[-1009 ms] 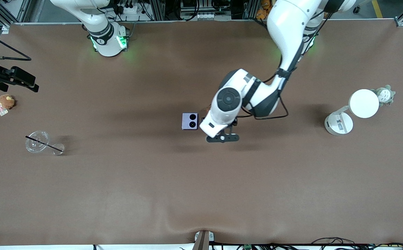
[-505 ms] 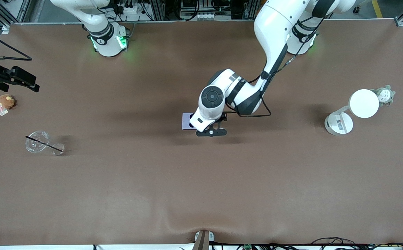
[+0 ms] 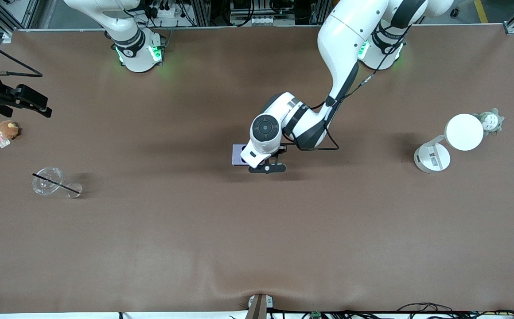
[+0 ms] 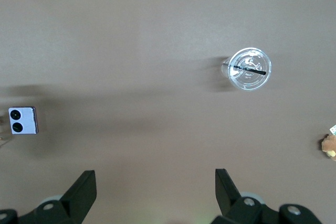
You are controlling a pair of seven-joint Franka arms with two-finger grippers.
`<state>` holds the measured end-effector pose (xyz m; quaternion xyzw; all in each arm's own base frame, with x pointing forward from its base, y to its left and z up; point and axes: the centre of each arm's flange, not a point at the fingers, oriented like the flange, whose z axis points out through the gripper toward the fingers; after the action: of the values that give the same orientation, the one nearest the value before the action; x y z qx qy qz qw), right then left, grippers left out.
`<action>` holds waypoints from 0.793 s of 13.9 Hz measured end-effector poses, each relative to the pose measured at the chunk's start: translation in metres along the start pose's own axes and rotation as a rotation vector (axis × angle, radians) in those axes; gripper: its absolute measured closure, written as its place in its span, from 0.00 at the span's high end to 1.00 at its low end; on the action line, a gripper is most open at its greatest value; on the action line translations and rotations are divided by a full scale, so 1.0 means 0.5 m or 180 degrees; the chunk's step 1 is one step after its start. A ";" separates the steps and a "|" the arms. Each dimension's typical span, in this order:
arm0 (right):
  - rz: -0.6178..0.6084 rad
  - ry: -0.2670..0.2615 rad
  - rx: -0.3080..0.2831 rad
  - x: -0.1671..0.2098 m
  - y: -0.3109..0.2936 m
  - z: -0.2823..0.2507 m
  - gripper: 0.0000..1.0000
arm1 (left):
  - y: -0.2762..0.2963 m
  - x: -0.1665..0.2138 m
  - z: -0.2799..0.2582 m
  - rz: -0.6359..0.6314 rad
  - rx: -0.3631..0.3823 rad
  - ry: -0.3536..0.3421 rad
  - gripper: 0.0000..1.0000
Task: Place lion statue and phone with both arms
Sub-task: 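Lift and carry the lion statue with the left gripper toward the white cup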
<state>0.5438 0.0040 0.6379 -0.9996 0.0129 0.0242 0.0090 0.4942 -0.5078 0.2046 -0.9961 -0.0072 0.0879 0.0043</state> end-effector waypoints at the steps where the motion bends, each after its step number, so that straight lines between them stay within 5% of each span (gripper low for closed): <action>1: -0.0001 0.0000 0.0000 0.000 0.000 0.000 1.00 | 0.000 0.002 -0.003 -0.0002 -0.0009 0.0011 0.37; 5: -0.0002 0.0002 0.0000 0.000 -0.001 0.000 1.00 | -0.040 0.047 -0.048 -0.0032 -0.0056 0.0074 0.37; 11: -0.0004 0.0003 0.0000 0.000 -0.001 -0.001 1.00 | -0.311 0.187 -0.217 -0.0081 -0.0020 -0.0135 0.37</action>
<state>0.5438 0.0047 0.6383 -0.9996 0.0123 0.0237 0.0090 0.6029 -0.3518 0.2964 -0.9938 -0.0202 0.1090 0.0020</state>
